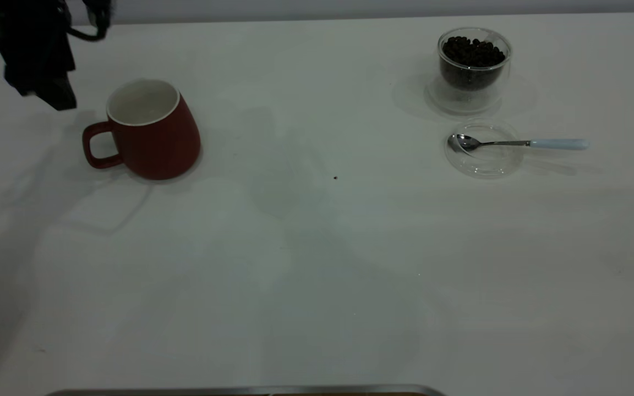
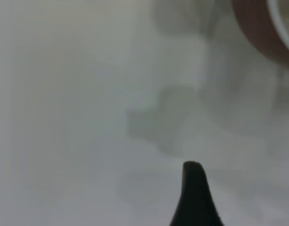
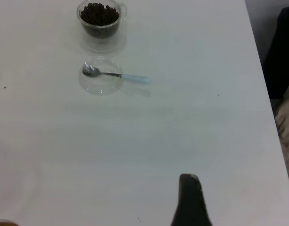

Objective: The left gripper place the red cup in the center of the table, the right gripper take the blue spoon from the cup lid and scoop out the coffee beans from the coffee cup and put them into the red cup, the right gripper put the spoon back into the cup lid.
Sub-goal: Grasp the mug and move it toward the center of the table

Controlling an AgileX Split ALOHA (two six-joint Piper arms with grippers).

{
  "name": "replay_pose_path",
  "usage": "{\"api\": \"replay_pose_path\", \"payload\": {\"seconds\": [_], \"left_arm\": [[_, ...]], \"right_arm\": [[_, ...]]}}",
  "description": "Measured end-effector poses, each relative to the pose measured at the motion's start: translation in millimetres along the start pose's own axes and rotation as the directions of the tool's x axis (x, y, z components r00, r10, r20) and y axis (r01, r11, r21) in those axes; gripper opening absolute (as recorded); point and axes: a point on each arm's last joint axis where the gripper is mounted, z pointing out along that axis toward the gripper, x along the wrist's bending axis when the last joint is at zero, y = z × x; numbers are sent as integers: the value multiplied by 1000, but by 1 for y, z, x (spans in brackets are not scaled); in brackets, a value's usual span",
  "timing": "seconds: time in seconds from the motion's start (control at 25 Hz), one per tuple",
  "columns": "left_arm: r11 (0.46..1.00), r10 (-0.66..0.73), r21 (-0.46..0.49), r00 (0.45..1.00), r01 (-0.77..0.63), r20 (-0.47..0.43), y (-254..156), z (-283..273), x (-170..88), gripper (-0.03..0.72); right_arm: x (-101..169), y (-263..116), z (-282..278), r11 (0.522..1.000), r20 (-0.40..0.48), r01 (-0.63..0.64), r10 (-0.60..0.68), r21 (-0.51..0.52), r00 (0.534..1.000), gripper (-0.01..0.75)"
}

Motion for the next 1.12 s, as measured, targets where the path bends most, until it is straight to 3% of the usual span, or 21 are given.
{"api": "replay_pose_path", "payload": {"seconds": [0.36, 0.6, 1.12], "left_arm": [[1000, 0, 10, 1000, 0, 20, 5, 18, 14, 595], [993, 109, 31, 988, -113, 109, 2, 30, 5, 595], [968, 248, 13, 959, -252, 138, 24, 42, -8, 595]], "right_arm": [[0, 0, 0, 1000, 0, 0, 0, 0, 1000, 586], [0, 0, 0, 1000, 0, 0, 0, 0, 1000, 586], [0, 0, 0, 1000, 0, 0, 0, 0, 1000, 586]]}}
